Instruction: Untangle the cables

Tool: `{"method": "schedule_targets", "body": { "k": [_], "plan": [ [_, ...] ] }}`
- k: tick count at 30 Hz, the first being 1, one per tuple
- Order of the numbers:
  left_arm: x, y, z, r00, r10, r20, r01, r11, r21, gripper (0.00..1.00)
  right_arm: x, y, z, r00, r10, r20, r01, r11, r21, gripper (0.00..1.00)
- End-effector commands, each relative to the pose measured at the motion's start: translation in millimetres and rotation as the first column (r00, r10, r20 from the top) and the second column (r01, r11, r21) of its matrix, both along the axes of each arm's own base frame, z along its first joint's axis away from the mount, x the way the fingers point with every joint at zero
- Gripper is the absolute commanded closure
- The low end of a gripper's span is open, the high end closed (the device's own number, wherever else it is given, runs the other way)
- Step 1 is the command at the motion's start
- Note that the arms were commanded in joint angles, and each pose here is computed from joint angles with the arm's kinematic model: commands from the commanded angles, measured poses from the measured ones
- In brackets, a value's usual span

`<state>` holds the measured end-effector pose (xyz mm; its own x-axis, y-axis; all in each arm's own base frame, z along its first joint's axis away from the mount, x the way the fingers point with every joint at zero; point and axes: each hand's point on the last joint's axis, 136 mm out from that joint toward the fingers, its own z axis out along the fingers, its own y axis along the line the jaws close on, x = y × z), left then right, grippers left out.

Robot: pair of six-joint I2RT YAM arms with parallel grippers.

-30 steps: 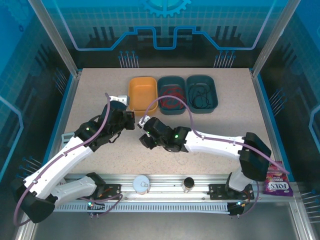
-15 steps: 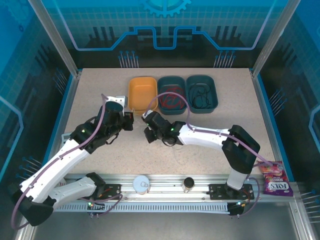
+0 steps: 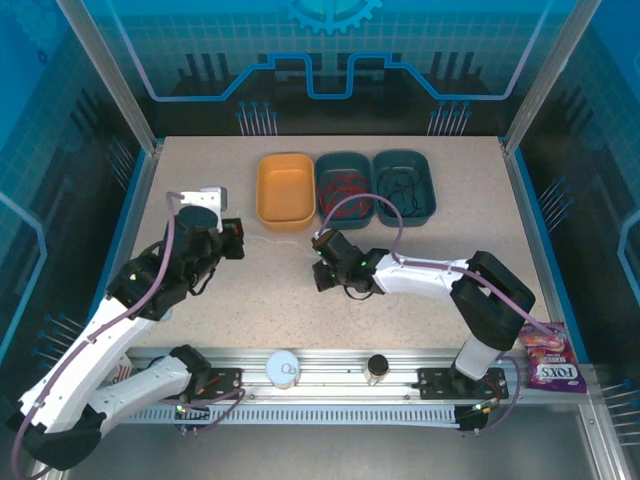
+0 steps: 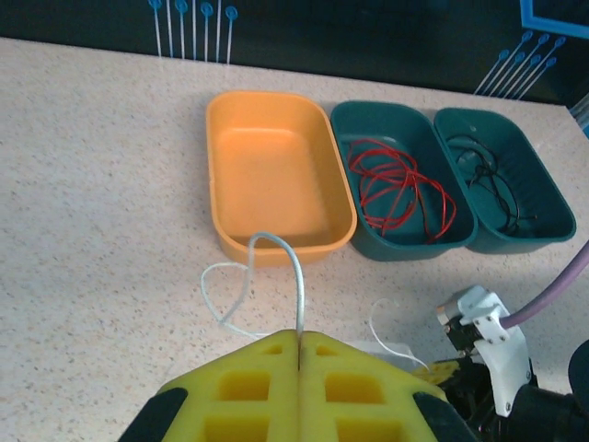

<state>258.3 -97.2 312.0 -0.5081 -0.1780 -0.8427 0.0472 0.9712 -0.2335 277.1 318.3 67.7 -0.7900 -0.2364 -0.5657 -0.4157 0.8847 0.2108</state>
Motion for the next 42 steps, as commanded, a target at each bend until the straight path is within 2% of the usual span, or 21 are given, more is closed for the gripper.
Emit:
{"method": "schedule_targets", "body": {
  "k": [1,6,12,17,21,34,42],
  "plan": [
    [-3,15,22,0.998,0.027,0.061,-0.030,0.998,0.050,1.00,-4,-3,5,1.000,-0.023,-0.018,0.023,0.999,0.023,1.00],
    [3,22,36,0.993,0.052,0.106,-0.062,0.994,0.086,1.00,-6,-6,10,1.000,-0.026,-0.008,0.026,0.999,0.040,1.00],
    [16,28,74,0.974,0.067,0.217,-0.094,0.989,0.117,1.00,-8,-13,12,0.999,-0.038,-0.007,0.038,0.999,0.026,1.00],
    [46,15,80,0.972,0.050,0.229,-0.084,0.986,0.145,1.00,-10,-12,21,0.999,-0.038,0.000,0.038,0.998,0.058,1.00],
    [81,7,75,0.973,0.062,0.221,-0.100,0.982,0.162,1.00,-11,-10,39,0.999,-0.028,0.021,0.026,0.995,0.099,1.00],
    [219,-18,17,0.990,0.047,0.135,-0.071,0.982,0.174,1.00,-13,-22,89,0.994,-0.055,0.098,0.039,0.987,0.159,1.00],
    [279,-31,-50,0.999,0.027,0.022,-0.032,0.960,0.279,1.00,-15,-25,108,0.991,-0.072,0.116,0.047,0.978,0.203,1.00]
  ]
}}
